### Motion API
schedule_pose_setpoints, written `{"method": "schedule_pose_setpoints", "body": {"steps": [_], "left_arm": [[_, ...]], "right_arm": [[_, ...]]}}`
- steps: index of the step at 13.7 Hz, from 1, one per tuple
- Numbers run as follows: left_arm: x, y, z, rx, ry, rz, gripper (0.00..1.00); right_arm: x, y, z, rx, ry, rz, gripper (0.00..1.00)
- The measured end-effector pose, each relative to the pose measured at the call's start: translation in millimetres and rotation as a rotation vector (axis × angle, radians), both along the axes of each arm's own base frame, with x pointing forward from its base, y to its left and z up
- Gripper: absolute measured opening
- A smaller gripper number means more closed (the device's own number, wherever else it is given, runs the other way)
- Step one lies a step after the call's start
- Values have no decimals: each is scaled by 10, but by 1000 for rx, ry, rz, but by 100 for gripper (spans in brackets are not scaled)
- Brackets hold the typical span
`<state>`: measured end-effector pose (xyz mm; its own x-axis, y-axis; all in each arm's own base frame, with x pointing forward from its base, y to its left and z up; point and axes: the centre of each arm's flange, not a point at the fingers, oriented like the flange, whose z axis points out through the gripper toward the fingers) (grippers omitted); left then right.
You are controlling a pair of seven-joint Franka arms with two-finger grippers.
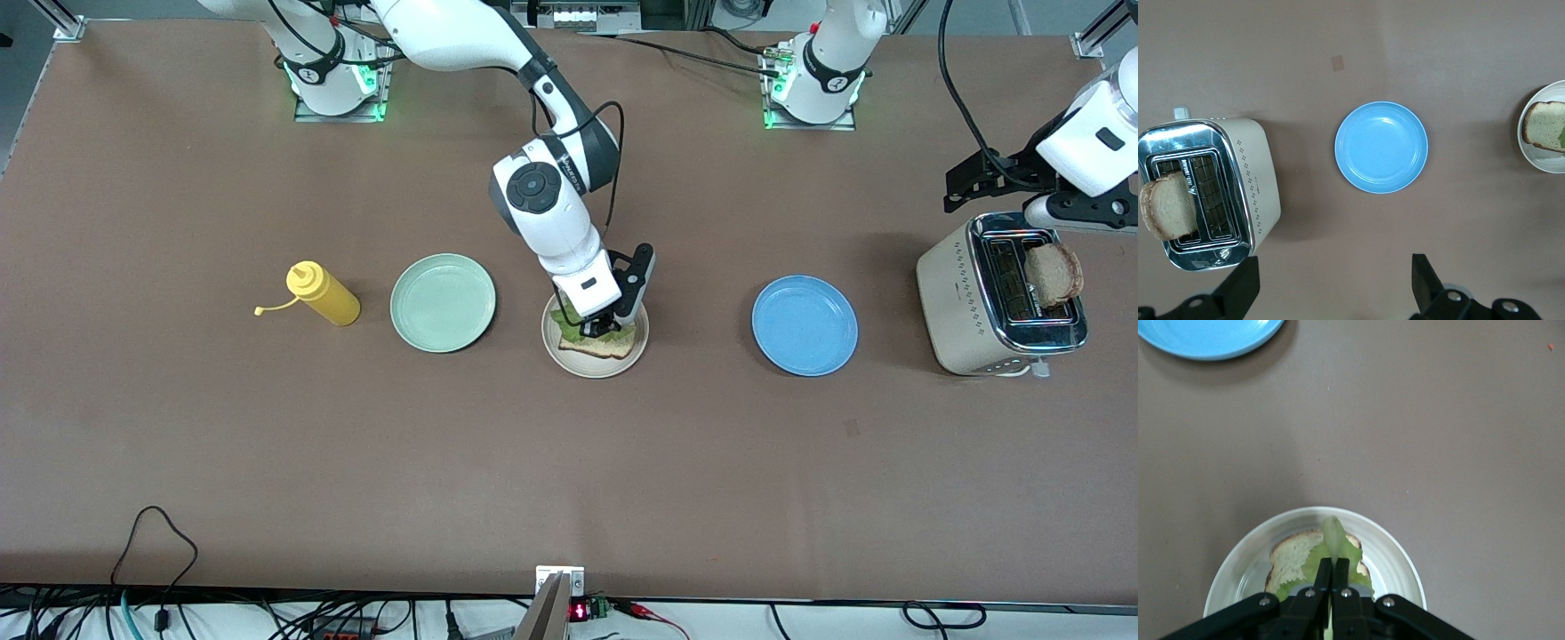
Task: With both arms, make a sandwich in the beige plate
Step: 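Lower the lettuce onto the bread and open the right gripper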
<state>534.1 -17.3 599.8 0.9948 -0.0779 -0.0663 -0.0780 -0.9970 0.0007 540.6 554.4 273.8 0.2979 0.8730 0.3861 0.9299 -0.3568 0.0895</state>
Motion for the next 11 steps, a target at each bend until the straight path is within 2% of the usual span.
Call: {"method": "schedule_pose_setpoints", "body": {"steps": [1,5,7,9,10,11], "left_arm": [[0,0,0,0,0,0,100],[0,1,0,0,0,0,100],[0,1,0,0,0,0,100],[0,1,0,0,0,0,100],[0,2,0,0,0,0,100],[1,4,-2,0,0,1,100]], "right_arm": [[-16,26,-16,6,-5,1,7],[14,43,103,13,-1,-4,49],[148,-106,312,-10,17,-23,67],[350,-398,702,-37,40,-54,91],[443,-574,916,-48,54,-73,99],[528,-759,1112,-59,67,-93,100]]}}
